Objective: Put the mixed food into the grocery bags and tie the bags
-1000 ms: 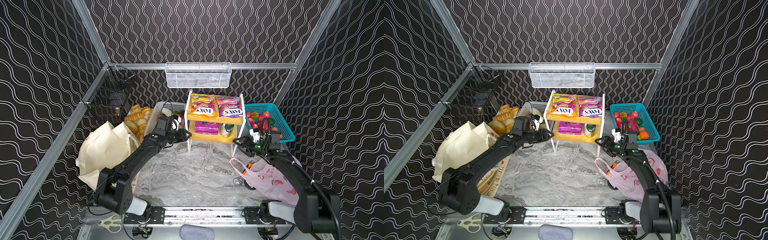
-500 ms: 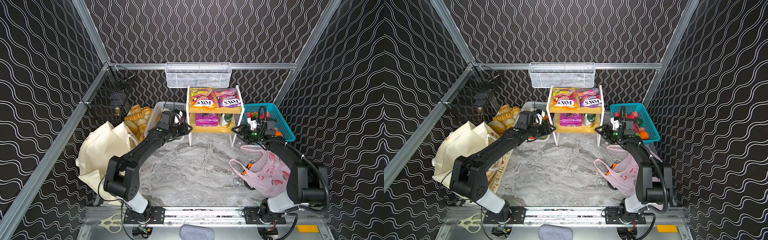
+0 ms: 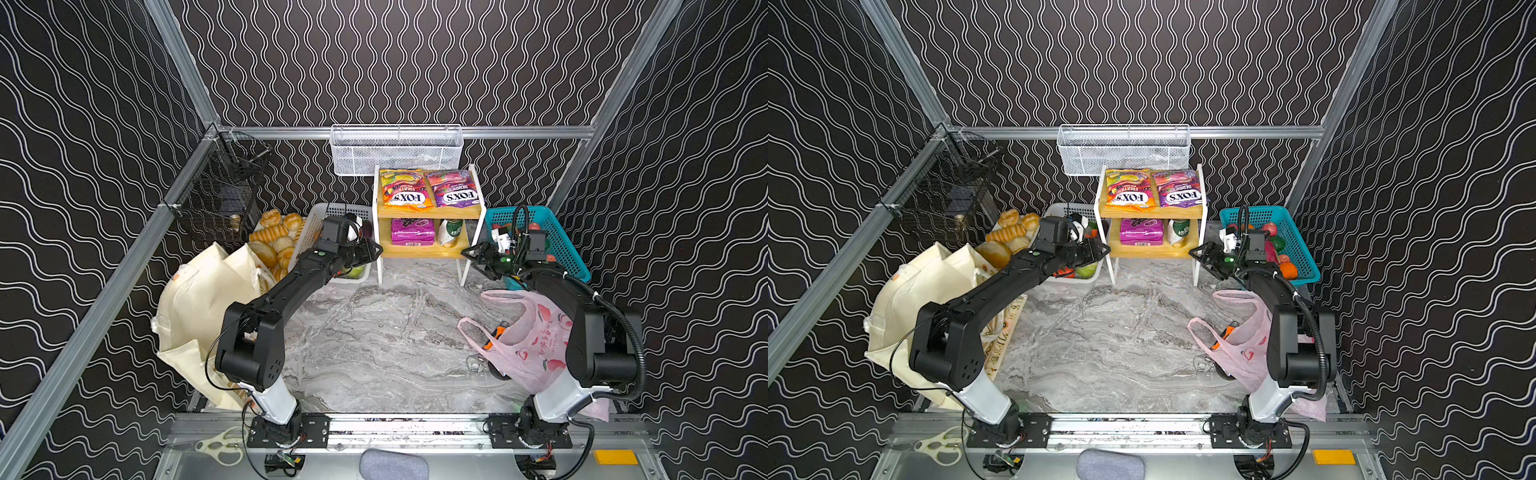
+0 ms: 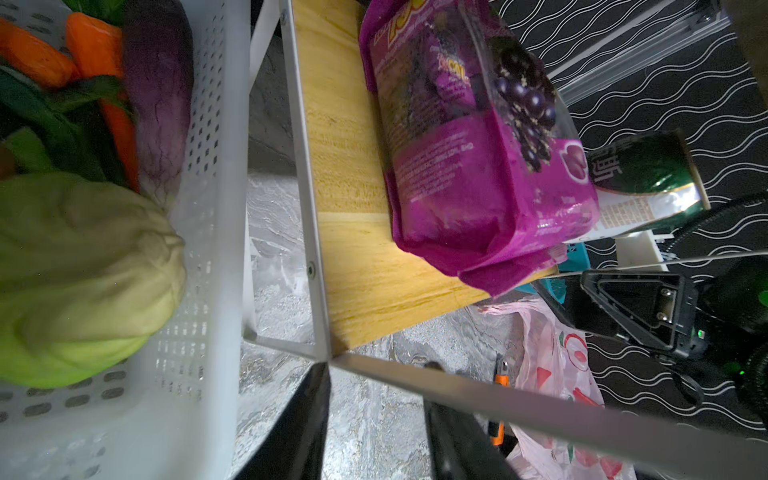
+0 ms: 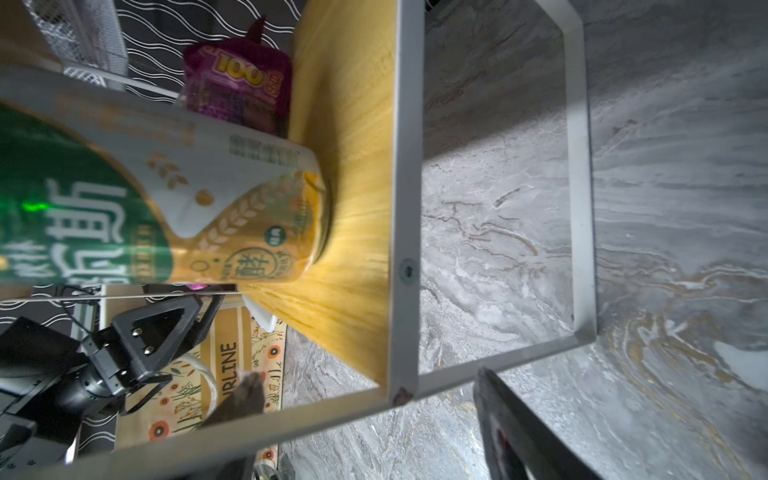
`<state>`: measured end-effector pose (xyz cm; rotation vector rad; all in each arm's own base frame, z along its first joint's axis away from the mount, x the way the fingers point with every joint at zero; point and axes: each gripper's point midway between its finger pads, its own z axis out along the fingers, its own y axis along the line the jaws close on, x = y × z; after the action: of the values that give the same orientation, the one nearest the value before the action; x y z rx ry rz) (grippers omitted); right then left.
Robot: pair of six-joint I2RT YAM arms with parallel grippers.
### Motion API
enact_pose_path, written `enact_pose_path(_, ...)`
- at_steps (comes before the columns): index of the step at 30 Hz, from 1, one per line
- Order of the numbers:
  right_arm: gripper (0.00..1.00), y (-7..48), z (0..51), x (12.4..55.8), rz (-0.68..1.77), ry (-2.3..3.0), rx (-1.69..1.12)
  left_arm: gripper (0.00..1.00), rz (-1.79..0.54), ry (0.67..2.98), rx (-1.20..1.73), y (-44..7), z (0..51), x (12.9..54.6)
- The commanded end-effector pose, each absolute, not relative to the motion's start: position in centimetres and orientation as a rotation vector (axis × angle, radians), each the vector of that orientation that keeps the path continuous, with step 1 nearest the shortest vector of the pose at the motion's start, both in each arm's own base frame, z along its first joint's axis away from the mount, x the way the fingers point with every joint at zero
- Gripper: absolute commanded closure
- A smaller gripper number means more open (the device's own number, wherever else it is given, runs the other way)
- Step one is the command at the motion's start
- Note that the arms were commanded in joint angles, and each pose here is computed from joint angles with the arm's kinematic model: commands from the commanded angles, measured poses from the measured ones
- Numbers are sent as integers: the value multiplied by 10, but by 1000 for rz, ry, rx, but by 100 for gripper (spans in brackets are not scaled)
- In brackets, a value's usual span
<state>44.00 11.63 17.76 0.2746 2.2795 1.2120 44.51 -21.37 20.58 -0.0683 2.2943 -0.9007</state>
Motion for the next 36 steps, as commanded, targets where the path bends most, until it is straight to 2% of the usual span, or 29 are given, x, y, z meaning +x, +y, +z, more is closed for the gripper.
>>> enact_pose_path(1,19,111,186,452,1174,2233,266,61,-858,2262,-94,-203,214,460)
enact_pose_path(8,18,105,190,450,1126,2244,259,61,-901,2266,-85,-206,216,458)
enact_pose_path(10,17,102,191,447,1108,2249,271,56,-921,2258,-84,-206,220,449)
enact_pose_path(13,15,103,200,438,1113,2240,262,44,-938,2224,-50,-204,233,432)
enact_pose_path(18,8,96,212,408,1044,2212,296,37,-845,2168,53,-186,274,395)
enact_pose_path(21,7,86,215,385,975,2182,355,32,-692,2143,93,-163,301,372)
enact_pose_path(26,7,86,241,350,918,2079,339,24,-122,2155,-18,-73,338,342)
enact_pose_path(30,8,98,268,325,906,2014,221,5,410,2128,-206,16,354,299)
enact_pose_path(31,9,100,273,321,907,2004,196,1,483,2128,-242,29,353,289)
enact_pose_path(36,9,117,291,305,891,1991,92,1,626,2266,-316,63,316,254)
